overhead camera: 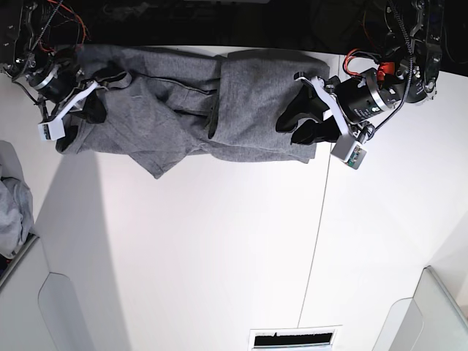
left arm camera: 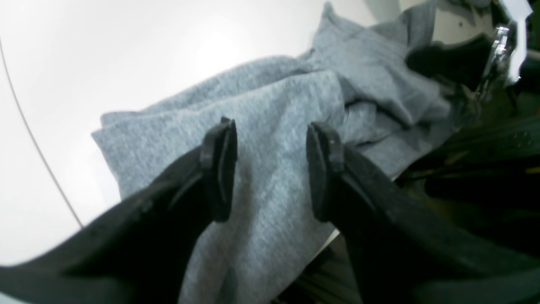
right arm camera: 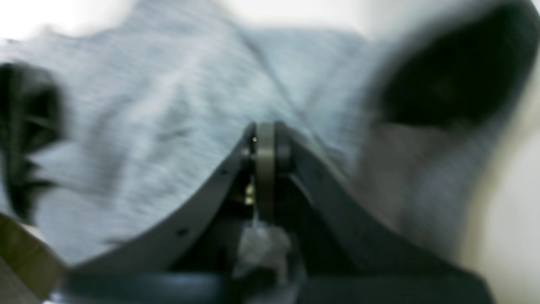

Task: Layout the t-shirt on the table in an organized manner, then fold the t-shirt properly
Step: 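Grasp the opposite strip end with the right gripper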

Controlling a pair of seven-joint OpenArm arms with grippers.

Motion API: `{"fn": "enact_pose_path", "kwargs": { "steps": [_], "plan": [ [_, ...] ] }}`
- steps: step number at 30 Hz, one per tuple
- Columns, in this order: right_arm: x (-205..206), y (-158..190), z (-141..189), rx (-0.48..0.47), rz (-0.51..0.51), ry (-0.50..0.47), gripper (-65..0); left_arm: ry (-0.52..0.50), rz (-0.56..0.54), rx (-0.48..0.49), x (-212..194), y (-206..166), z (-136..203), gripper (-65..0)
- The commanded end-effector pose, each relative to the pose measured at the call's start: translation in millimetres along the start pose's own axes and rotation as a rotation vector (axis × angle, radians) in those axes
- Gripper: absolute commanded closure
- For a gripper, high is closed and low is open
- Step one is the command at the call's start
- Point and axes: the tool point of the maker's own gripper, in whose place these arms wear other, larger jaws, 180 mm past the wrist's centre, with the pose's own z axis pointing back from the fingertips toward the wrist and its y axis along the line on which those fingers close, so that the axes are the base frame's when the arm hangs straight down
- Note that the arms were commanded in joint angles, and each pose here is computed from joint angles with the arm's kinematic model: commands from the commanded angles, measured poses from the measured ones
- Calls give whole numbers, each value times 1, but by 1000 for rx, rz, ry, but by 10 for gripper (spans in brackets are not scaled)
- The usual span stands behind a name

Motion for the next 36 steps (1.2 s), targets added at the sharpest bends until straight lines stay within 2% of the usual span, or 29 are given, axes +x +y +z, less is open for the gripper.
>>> {"fn": "enact_pose_path", "kwargs": {
  "steps": [1, 5, 11, 18, 20, 25, 28, 36],
  "plan": [
    [9, -9, 3, -12, 5, -22, 0, -38, -13, -14, 11, -2, 2, -292],
    [16, -14, 7, 5, -37, -50, 0, -26, 14, -7, 2, 3, 0, -292],
    [59, -7, 24, 43, -59, -195, 0, 2, 86, 18, -21, 19, -5, -292],
    [106, -38, 68, -65, -30, -349, 0, 37, 53, 52, -29, 27, -5, -292],
    [105, -54, 79, -112, -37, -339, -79, 38, 54, 52, -30, 27, -5, -292],
    [86, -79, 96, -170, -47, -258, -451, 36, 55, 52, -29, 27, -5, -292],
    [73, -85, 100, -174, -68, -227, -455, 36, 54, 52, -29, 27, -5, -292],
    [22, -75, 69, -53, -249, -123, -455, 29, 54, 52, -28, 27, -5, -292]
  ]
}}
